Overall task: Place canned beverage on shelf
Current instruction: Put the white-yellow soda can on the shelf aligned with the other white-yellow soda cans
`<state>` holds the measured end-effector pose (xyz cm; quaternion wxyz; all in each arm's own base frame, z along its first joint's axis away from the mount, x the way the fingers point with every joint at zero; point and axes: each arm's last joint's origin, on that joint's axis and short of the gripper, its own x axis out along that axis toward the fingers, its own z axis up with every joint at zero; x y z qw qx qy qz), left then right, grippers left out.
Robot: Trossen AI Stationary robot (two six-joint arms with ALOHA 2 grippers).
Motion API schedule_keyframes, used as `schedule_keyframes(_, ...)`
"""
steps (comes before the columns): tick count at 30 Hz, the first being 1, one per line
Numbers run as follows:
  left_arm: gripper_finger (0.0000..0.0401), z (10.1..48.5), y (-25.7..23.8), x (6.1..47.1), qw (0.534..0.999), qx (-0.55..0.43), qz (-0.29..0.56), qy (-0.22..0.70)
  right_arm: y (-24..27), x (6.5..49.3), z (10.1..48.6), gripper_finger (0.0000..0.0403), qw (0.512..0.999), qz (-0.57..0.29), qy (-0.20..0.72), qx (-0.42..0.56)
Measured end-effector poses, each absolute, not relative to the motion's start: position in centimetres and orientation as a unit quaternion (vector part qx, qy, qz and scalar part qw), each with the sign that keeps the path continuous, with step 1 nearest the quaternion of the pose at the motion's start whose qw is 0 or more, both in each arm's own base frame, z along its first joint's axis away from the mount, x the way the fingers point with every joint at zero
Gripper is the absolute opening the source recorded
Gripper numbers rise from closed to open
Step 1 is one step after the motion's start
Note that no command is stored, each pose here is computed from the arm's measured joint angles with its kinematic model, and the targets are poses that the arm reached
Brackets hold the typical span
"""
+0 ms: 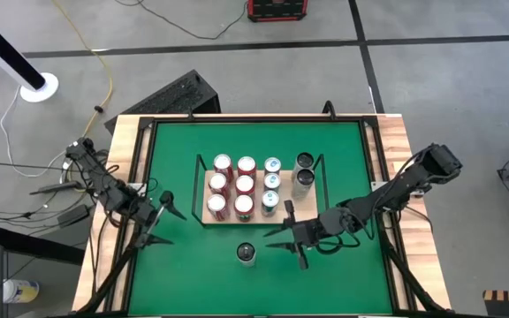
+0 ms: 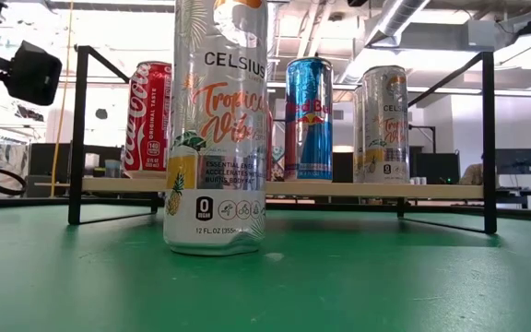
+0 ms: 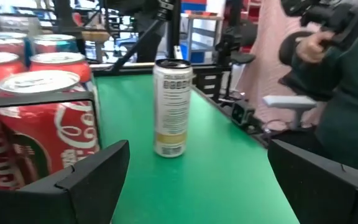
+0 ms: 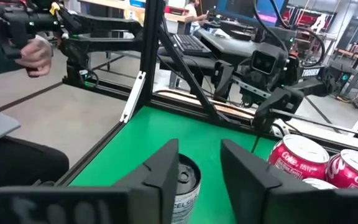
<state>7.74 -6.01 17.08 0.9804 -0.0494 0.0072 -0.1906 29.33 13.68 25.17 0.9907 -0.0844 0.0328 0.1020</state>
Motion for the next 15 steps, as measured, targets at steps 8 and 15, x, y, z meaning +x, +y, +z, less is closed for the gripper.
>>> schedule_keyframes(8, 0.0368, 17.1, -6.0, 7.8, 0.983, 0.001, -0.184, -0.001, 13.6, 29.6, 25.6, 0.0223, 0.991, 0.100, 0.032, -0.084)
schedule_keyframes(15, 0.0368, 17.1, -6.0, 7.8, 0.983, 0.002, -0.184, 0.000, 14.1, 30.4, 27.8, 0.0272, 0.988, 0.110, 0.055, -0.090)
